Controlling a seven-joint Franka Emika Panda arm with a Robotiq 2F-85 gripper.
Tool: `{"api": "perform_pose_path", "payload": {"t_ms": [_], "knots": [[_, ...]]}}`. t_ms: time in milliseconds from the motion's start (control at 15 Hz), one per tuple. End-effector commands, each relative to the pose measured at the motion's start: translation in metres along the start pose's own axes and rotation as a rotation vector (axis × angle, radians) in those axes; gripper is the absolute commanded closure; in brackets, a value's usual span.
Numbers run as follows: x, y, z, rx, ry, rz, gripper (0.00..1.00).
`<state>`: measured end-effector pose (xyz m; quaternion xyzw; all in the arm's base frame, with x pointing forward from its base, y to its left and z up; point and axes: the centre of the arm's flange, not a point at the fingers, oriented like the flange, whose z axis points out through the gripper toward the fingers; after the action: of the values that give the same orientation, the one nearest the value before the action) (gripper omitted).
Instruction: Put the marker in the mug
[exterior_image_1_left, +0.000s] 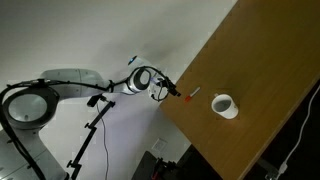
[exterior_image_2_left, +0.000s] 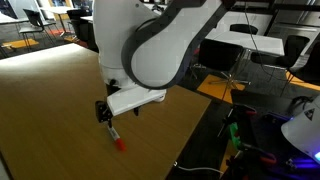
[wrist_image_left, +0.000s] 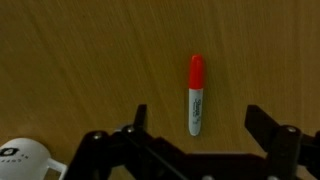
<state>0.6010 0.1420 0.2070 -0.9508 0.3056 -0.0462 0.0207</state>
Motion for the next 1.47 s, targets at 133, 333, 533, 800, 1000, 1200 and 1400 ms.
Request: {"api": "perform_pose_path", "payload": {"t_ms": [133, 333, 533, 800, 1000, 1200, 1400], "knots": [[0.009, -0.019, 0.033, -0.023, 0.048, 0.028, 0.0], [0.011, -0.02, 0.05, -0.025, 0.059, 0.028, 0.0], [0.016, -0.019, 0.068, -0.002, 0.056, 0.025, 0.0], [0.022, -0.021, 0.086, 0.016, 0.054, 0.037, 0.0], [0.027, -0.025, 0.093, 0.018, 0.053, 0.048, 0.03], [0.034, -0.027, 0.097, 0.024, 0.05, 0.06, 0.16], [0.042, -0.026, 0.1, 0.029, 0.044, 0.076, 0.28]]}}
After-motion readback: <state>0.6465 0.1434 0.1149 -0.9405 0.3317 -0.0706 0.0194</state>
